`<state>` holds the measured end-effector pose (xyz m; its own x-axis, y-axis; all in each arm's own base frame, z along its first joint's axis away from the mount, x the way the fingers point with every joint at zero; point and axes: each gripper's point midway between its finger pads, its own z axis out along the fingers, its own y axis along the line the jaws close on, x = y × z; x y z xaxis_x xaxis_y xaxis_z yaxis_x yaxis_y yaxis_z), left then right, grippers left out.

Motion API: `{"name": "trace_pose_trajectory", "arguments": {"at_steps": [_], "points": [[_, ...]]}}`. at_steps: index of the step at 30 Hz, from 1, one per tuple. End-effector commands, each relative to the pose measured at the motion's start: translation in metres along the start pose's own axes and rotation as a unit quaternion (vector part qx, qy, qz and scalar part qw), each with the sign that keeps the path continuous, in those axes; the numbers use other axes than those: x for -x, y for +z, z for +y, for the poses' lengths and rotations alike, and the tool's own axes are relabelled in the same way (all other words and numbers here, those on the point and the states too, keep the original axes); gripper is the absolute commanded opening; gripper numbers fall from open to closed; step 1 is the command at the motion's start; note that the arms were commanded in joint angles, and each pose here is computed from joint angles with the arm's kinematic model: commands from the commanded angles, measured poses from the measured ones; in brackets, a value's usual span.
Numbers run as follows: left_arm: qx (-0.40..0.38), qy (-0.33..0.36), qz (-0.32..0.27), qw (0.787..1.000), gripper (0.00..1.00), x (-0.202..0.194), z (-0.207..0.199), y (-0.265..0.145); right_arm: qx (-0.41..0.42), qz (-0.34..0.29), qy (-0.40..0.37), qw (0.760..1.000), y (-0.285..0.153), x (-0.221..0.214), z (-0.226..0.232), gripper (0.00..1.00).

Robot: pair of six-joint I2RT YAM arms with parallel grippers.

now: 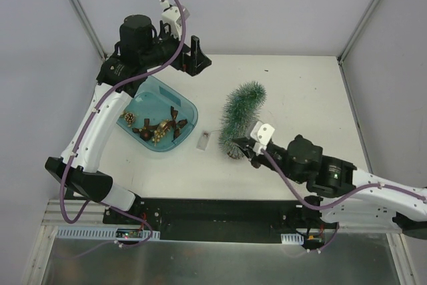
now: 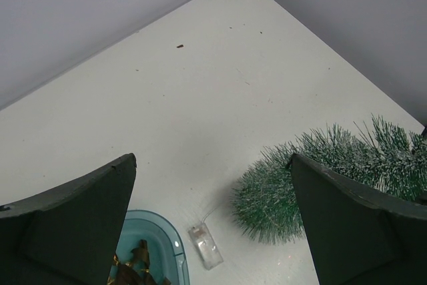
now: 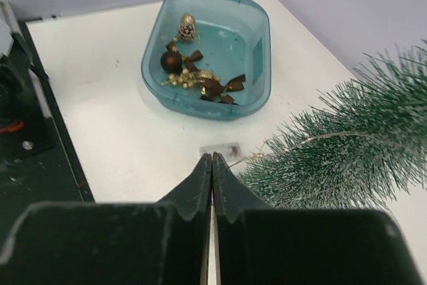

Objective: Decorate the small christmas tree

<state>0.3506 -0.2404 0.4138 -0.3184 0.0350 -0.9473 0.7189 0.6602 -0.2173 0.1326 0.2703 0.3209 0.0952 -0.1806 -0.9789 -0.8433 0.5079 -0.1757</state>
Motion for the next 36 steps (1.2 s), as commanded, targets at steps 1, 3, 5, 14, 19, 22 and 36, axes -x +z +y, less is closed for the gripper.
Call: {"name": "trace_pose_trajectory", "arguments": {"at_steps": [1, 3, 5, 14, 19, 22, 36], "points": [[0.000, 0.013, -0.014, 1.000, 0.99, 0.008, -0.005, -0.001, -0.038, 0.041, -0.090, 0.994, 0.008, 0.003, -0.016, 0.01], [0.000, 0.015, -0.014, 1.000, 0.99, 0.008, -0.006, 0.000, -0.034, 0.056, -0.110, 0.992, 0.017, 0.001, -0.013, 0.01], [0.002, 0.017, -0.014, 1.000, 0.99, 0.008, -0.006, -0.001, -0.026, 0.072, -0.127, 0.989, 0.025, -0.001, -0.009, 0.02], [0.005, 0.024, -0.012, 1.000, 0.99, 0.004, -0.006, -0.005, -0.014, 0.115, -0.219, 0.969, 0.056, -0.013, 0.004, 0.01], [0.011, 0.026, -0.003, 1.000, 0.99, -0.005, -0.004, -0.010, -0.005, 0.126, -0.253, 0.959, 0.075, -0.012, 0.008, 0.00], [0.016, 0.025, 0.000, 1.000, 0.99, -0.010, -0.003, -0.013, -0.002, 0.143, -0.277, 0.950, 0.091, -0.015, 0.010, 0.00], [0.056, 0.005, -0.012, 0.998, 0.99, -0.006, 0.019, -0.040, -0.076, 0.124, -0.189, 0.971, 0.118, -0.003, -0.040, 0.17]]}}
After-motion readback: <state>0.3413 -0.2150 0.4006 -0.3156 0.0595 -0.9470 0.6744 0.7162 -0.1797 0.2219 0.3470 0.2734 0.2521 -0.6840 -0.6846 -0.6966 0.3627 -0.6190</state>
